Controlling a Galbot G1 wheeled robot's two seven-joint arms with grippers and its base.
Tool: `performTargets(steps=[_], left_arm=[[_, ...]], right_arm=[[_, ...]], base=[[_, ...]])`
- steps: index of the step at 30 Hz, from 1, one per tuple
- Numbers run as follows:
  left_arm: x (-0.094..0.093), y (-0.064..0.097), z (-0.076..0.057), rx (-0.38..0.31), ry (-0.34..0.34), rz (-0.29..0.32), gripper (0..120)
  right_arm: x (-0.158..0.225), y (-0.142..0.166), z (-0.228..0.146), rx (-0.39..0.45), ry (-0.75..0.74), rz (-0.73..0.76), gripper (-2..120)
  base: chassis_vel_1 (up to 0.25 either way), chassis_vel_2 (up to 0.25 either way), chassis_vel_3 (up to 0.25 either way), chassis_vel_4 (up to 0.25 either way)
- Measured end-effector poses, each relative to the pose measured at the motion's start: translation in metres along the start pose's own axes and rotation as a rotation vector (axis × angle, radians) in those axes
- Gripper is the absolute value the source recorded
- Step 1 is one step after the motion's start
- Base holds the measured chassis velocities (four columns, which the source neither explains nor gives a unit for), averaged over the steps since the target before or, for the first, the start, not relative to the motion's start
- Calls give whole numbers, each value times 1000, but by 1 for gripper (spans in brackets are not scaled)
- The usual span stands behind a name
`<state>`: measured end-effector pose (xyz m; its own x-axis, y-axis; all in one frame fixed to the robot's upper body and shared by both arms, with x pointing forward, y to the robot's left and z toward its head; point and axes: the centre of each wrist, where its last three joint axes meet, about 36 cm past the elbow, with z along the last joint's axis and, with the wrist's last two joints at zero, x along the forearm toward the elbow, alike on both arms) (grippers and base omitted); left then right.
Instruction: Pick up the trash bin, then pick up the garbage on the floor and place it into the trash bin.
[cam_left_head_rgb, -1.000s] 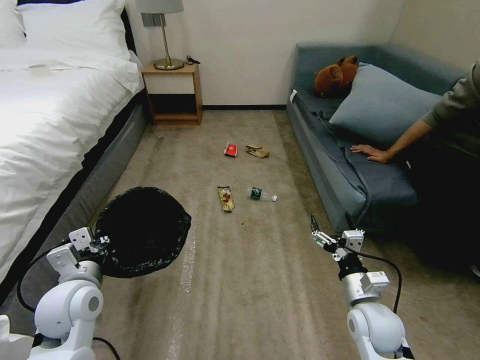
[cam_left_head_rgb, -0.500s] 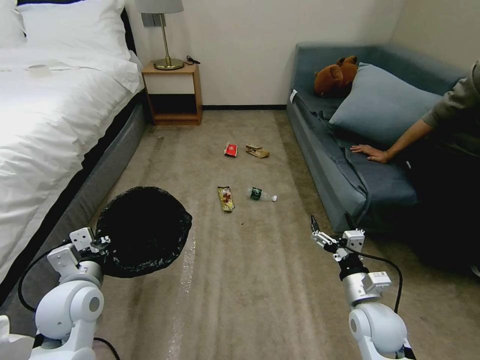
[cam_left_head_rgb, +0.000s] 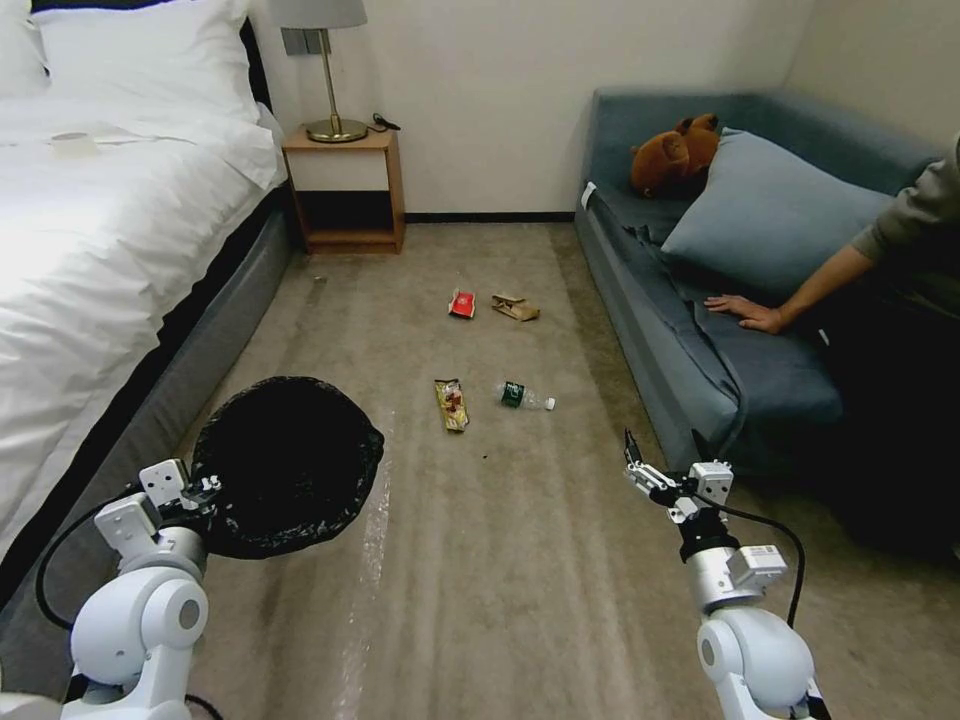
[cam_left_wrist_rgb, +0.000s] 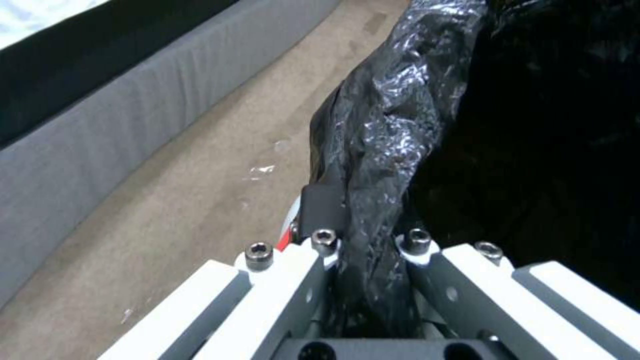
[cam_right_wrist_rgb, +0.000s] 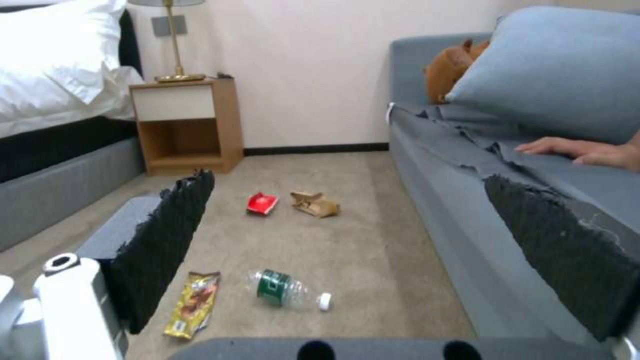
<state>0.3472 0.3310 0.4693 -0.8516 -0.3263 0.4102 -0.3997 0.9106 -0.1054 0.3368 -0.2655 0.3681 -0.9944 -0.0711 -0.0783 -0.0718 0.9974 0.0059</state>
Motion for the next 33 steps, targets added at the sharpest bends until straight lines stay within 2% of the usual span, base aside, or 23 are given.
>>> performTargets(steps=[16,25,33], left_arm=[[0,1,2,4,-7,7,1],[2,2,9,1,-7,12,1],[1,3,10,5,-9,12,1]], right_arm=[[1,-5,2,-5,3,-18,100],[3,-4,3,-48,0,-7,100],[3,-6,4,-49,-2,-2,100]], base=[[-80,81,86,-79],[-98,111,104,-95],[-82,100,88,-86]])
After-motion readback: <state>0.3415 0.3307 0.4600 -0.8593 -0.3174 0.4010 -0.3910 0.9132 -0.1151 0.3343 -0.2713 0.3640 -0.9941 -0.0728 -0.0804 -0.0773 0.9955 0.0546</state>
